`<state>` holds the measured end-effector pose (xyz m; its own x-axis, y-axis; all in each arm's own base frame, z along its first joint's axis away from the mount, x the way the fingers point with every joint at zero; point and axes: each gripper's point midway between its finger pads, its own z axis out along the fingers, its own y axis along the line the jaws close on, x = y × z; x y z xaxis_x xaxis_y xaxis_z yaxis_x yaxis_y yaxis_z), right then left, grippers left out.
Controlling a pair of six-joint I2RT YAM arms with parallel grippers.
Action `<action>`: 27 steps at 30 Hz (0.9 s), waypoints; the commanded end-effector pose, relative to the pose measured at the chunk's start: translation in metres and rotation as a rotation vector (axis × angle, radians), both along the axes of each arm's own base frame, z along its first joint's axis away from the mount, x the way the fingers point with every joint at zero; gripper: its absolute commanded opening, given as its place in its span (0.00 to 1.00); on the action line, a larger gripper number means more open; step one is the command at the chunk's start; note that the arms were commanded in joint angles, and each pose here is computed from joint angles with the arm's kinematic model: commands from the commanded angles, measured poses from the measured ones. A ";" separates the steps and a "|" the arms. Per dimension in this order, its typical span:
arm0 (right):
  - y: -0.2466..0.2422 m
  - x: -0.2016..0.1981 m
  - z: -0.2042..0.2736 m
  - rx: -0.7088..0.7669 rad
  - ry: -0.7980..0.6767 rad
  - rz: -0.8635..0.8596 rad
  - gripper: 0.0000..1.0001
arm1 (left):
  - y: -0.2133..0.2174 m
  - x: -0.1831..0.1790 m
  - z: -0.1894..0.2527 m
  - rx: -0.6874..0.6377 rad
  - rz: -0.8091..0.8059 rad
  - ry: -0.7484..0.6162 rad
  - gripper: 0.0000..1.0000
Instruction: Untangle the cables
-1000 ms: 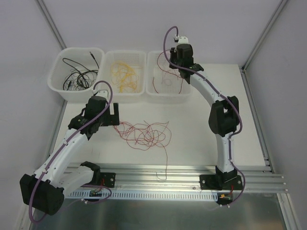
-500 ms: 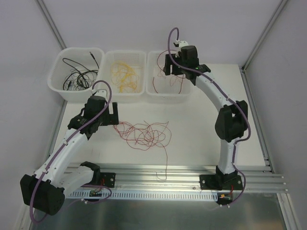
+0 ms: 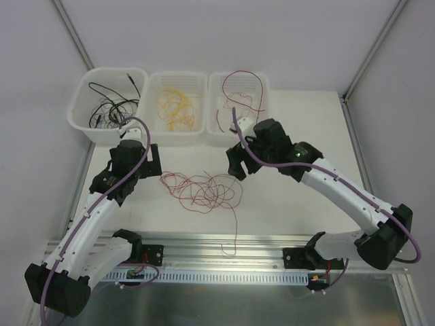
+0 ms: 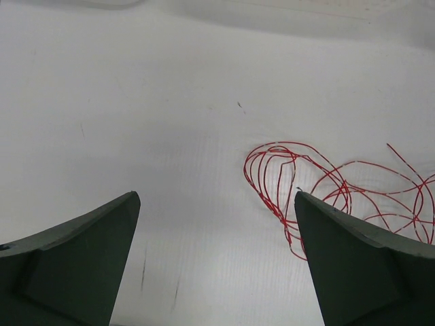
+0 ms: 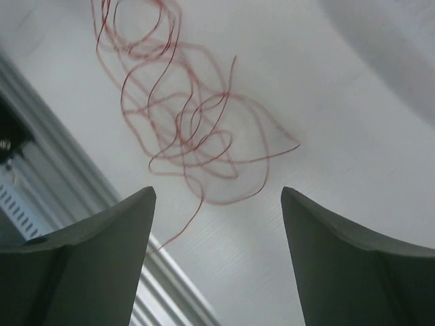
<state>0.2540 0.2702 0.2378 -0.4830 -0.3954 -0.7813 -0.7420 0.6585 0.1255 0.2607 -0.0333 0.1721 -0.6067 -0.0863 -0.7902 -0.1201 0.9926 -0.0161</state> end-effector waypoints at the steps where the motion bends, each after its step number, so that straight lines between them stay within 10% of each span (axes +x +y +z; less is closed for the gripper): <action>1: -0.014 -0.059 -0.046 -0.126 0.102 0.088 0.79 | 0.014 0.004 0.008 0.028 0.064 -0.057 0.99; 13: 0.011 -0.216 -0.149 -0.304 0.261 0.401 0.74 | 0.023 0.002 0.007 0.055 0.106 -0.068 0.99; 27: 0.039 -0.247 -0.195 -0.522 0.280 0.567 0.48 | 0.025 0.003 0.004 0.065 0.111 -0.061 0.99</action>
